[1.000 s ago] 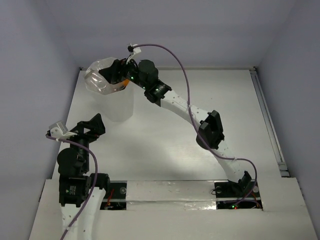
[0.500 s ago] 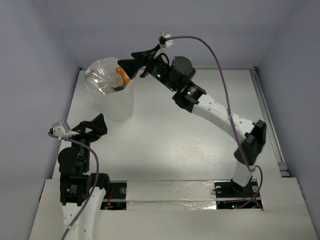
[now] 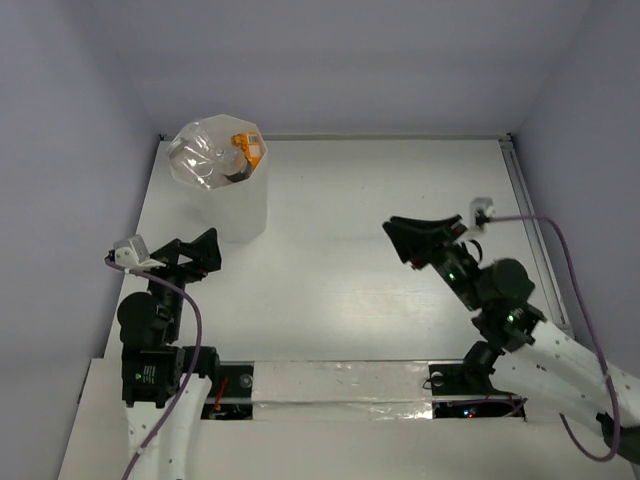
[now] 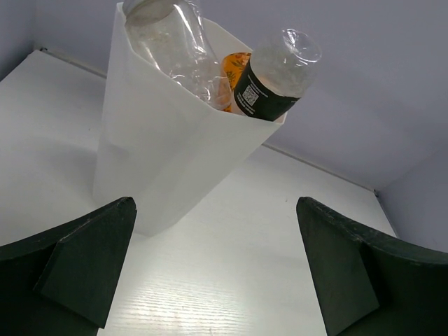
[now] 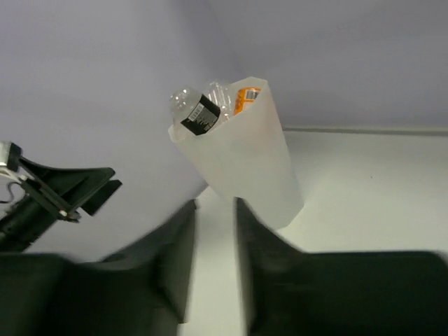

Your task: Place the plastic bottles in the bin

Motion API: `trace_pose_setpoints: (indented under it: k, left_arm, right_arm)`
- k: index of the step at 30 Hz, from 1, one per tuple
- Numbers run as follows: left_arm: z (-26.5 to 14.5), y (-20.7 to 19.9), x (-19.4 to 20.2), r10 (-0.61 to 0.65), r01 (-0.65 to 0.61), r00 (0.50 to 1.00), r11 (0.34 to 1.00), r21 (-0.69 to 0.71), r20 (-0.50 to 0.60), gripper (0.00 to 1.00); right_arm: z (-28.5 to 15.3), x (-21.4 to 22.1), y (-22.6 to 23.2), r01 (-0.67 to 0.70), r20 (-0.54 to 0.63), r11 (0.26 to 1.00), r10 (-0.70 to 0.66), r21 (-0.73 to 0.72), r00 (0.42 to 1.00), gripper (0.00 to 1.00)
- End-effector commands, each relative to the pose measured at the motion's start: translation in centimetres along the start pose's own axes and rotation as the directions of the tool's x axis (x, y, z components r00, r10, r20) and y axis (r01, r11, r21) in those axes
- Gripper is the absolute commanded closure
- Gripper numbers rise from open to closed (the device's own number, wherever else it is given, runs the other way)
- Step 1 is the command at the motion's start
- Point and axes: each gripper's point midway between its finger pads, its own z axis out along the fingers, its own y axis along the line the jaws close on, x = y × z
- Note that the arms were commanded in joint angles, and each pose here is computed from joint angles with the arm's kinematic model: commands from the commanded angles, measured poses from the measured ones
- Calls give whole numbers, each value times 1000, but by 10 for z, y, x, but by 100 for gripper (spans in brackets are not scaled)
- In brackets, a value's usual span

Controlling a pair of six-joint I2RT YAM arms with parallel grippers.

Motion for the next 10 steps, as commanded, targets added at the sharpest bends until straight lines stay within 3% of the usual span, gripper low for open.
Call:
trace_pose_setpoints:
  k: [1,2,5,10]
  left_arm:
    - [8,-9,0,19,-19,1000,998,57,1,1]
    - [9,-10,0,20,-19,1000,998,60,-3,1]
    - [11,-12,5,21,-19,999,997,74,-25,1]
    - [15,-13,10,22,-18,999,997,81,-49,1]
  right_arm:
    - [-53,5,-37,-45,25,988,42,150,999,58]
    - [-66,8,-45,-65,32,982,61,176,998,37]
    - [-111,12,-73,-90,67,959,75,269,995,18]
    - [-146,4,-92,-123,141,937,80,326,987,16]
